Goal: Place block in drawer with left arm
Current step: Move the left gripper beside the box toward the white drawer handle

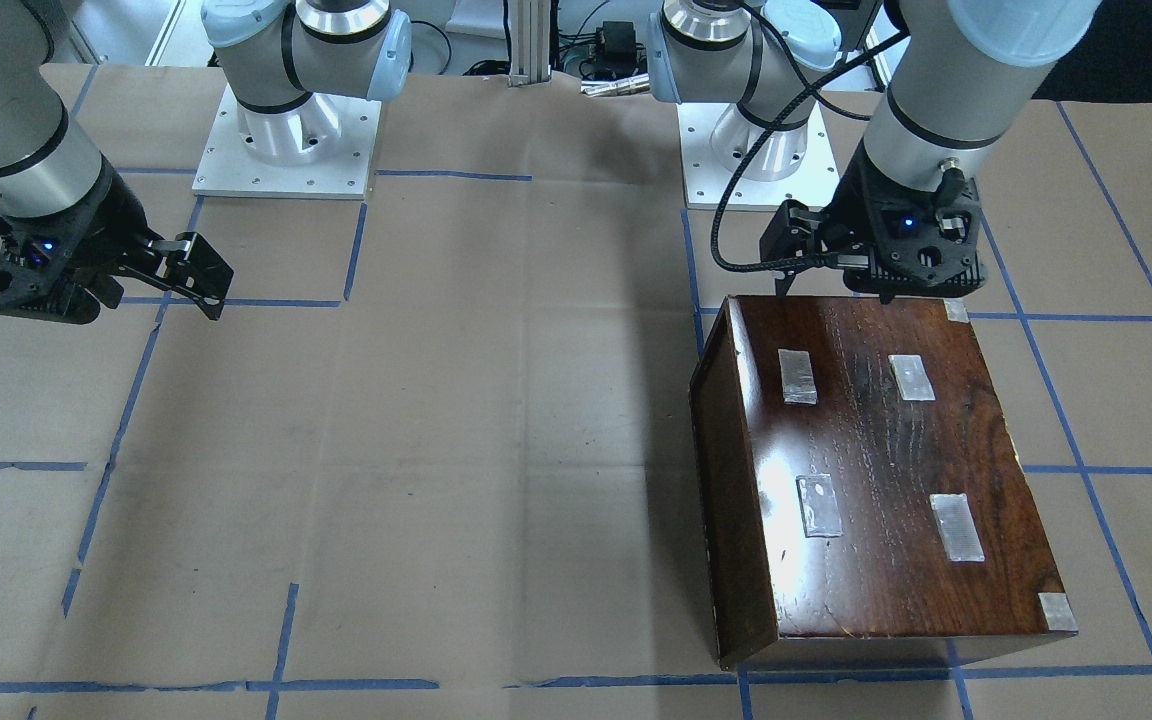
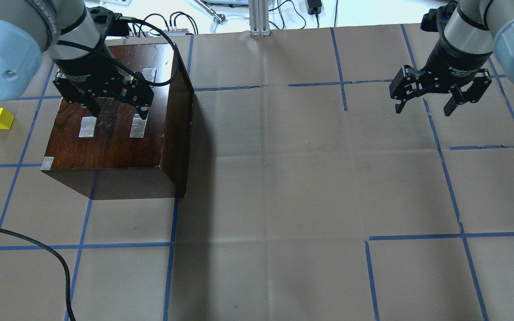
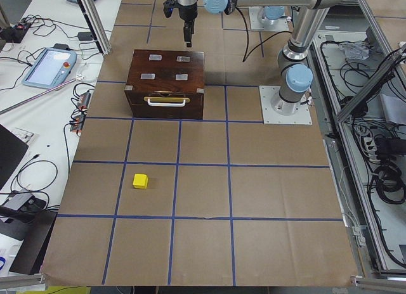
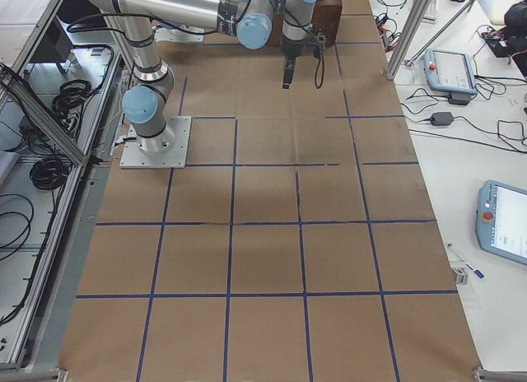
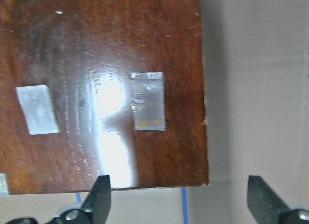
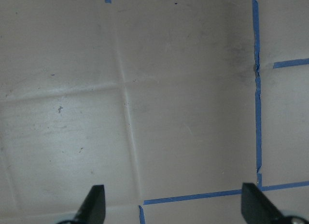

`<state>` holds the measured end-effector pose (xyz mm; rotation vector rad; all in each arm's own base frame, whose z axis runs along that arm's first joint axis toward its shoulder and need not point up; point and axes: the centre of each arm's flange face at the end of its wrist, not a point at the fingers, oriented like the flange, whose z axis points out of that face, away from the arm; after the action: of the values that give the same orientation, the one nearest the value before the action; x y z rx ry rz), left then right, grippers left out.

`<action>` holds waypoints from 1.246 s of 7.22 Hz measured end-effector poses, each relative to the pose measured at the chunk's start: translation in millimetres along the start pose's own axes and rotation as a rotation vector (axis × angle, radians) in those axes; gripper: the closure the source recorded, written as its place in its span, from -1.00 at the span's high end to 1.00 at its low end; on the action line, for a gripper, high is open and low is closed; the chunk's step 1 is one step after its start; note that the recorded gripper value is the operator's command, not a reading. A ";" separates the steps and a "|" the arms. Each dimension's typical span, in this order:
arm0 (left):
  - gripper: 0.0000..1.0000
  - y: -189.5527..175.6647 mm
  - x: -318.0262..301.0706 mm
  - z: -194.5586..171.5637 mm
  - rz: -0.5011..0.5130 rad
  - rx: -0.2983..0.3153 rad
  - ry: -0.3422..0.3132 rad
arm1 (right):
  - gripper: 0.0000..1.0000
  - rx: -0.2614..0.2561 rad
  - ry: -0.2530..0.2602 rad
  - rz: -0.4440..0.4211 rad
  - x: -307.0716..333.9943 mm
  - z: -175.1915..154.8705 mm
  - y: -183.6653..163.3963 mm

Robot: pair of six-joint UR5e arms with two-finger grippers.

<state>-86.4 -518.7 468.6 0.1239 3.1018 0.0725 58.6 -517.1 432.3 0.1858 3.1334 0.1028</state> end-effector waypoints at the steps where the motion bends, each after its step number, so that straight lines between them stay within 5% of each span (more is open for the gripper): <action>1: 0.98 -2.5 -40.2 -0.8 -0.012 0.002 0.005 | 1.00 0.000 0.000 0.000 0.0 0.0 0.0; 7: 0.98 5.0 -275.9 25.2 -0.051 0.025 0.017 | 1.00 0.000 0.000 0.000 0.0 -0.2 -0.1; 9: 0.98 6.5 -326.6 57.3 -0.038 0.038 0.090 | 1.00 0.000 0.000 0.000 0.0 -0.1 0.0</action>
<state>241.7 -535.9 423.0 0.0644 3.1952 0.0181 58.6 -517.2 432.4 0.1856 3.1334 0.1026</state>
